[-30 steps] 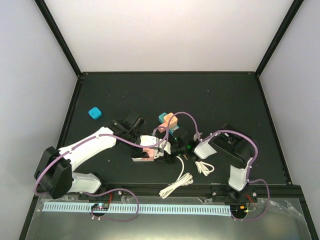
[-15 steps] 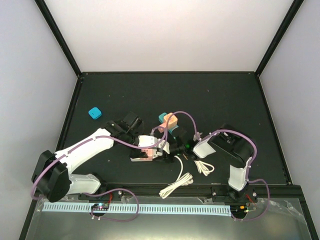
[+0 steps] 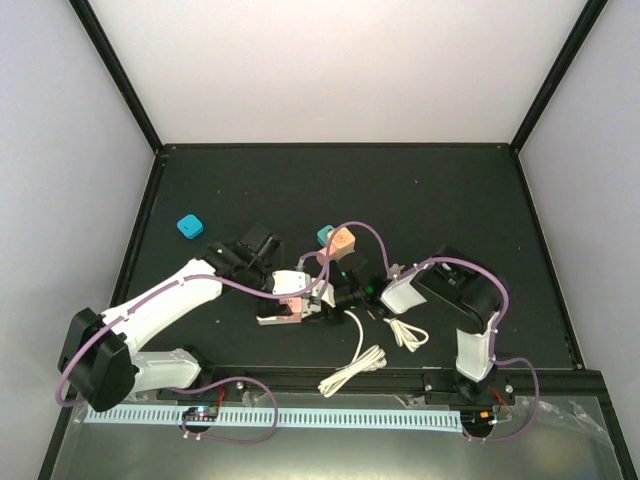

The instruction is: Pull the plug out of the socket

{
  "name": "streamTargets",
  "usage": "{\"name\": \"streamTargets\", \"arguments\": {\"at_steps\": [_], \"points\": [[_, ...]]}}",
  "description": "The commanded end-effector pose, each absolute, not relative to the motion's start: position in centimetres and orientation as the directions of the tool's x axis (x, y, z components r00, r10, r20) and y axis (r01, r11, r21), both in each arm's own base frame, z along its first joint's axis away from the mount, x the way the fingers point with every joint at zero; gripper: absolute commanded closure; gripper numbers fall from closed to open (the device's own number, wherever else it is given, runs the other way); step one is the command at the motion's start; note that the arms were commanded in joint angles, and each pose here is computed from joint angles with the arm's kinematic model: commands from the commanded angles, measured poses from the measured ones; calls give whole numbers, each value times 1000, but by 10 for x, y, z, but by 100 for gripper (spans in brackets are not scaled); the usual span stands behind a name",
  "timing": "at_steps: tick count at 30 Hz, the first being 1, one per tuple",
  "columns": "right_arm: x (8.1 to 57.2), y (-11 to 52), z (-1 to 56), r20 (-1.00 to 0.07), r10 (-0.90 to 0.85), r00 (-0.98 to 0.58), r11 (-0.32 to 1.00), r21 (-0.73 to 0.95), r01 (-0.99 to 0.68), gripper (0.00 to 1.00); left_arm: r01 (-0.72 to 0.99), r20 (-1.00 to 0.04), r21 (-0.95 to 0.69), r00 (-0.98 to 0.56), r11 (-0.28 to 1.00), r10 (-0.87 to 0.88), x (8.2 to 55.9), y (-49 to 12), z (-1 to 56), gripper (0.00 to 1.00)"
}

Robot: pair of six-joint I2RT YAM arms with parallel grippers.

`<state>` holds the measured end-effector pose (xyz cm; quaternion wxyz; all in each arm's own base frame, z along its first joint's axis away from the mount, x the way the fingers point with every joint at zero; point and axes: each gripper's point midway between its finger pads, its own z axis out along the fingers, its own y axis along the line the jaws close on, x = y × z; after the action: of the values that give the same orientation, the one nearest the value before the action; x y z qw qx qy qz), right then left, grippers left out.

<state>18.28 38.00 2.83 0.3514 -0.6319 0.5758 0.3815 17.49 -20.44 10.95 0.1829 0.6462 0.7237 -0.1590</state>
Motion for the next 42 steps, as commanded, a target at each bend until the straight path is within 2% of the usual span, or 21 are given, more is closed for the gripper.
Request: {"name": "streamTargets", "arguments": {"at_steps": [1, 9, 27, 34, 39, 42], "points": [[197, 361, -18, -788, -615, -12, 14, 5, -1000, 99, 997, -599, -49, -71, 52, 797, 162, -229, 142, 81], [196, 362, -22, -782, -622, -34, 10, 35, -999, 99, 1000, -608, 12, -15, 28, 793, 159, -224, 143, 81], [188, 360, -17, -794, -607, -17, -23, 39, -999, 97, 970, -475, 140, -110, 198, 873, 187, -167, 146, 84], [188, 361, -17, -792, -611, -16, -29, 42, -999, 87, 934, -402, 219, -177, 282, 898, 207, -122, 160, 84], [189, 361, -15, -793, -609, -22, -25, 47, -999, 71, 912, -332, 279, -201, 300, 922, 214, -96, 165, 84], [188, 361, -14, -797, -604, -24, -28, 51, -998, 59, 906, -291, 306, -204, 293, 935, 217, -84, 168, 84]]}}
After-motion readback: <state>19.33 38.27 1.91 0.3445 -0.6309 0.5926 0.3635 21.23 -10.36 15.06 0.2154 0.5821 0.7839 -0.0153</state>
